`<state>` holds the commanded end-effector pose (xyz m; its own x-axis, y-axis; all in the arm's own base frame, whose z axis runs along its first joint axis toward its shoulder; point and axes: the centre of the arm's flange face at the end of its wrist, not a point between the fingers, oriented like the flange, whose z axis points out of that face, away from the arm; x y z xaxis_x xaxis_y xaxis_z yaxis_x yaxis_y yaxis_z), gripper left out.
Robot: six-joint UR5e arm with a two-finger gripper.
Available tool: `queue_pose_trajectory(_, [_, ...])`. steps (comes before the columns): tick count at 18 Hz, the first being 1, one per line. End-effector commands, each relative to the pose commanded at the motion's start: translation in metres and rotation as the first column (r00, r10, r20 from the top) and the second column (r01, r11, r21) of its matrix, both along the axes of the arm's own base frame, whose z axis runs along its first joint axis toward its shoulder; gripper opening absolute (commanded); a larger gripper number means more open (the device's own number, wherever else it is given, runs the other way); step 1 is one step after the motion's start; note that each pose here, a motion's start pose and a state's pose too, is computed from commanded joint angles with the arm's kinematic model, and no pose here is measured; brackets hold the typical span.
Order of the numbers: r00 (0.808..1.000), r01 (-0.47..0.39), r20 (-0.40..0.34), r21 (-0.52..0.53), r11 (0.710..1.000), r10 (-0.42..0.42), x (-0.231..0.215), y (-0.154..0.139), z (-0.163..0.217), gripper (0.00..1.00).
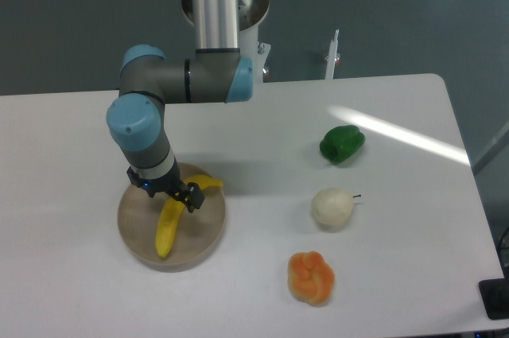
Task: Pick up the banana from the plate
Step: 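Lower the gripper onto the banana and close it around the banana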
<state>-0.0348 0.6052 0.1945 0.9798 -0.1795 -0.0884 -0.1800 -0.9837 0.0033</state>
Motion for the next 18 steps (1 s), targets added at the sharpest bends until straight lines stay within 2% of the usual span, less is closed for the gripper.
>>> queue_pose_trajectory(3, [1.000, 0.000, 0.001, 0.003, 1.000, 0.000, -0.0005, 0.0026, 0.0011, 1.00])
queue_pose_trajectory(4, [1.000, 0.000, -0.001, 0.009, 1.000, 0.000, -0.0011, 0.0046, 0.0035, 0.93])
queue_pose_trajectory(5, [1.000, -0.001, 0.000, 0.008, 1.000, 0.001, -0.0012, 0.0050, 0.0031, 0.72])
queue_pose_trajectory(6, [1.000, 0.003, 0.000, 0.006, 1.000, -0.003, -0.0011, 0.0047, 0.0018, 0.58])
queue_pose_trajectory(7, [1.000, 0.005, 0.001, 0.003, 1.000, -0.005, -0.0009, 0.0039, -0.0002, 0.47])
queue_pose_trajectory(9, [1.000, 0.008, 0.002, 0.003, 1.000, -0.008, -0.0017, 0.0041, -0.0010, 0.33])
queue_pose_trajectory(13, [1.000, 0.012, 0.000, 0.005, 1.000, -0.012, -0.0018, 0.0039, 0.0008, 0.32])
queue_pose_trajectory(14, [1.000, 0.012, -0.002, 0.009, 1.000, -0.012, -0.0019, 0.0043, 0.0032, 0.28])
queue_pose_trajectory(18, [1.000, 0.009, -0.003, 0.016, 1.000, -0.009, -0.0028, 0.0039, 0.0077, 0.25])
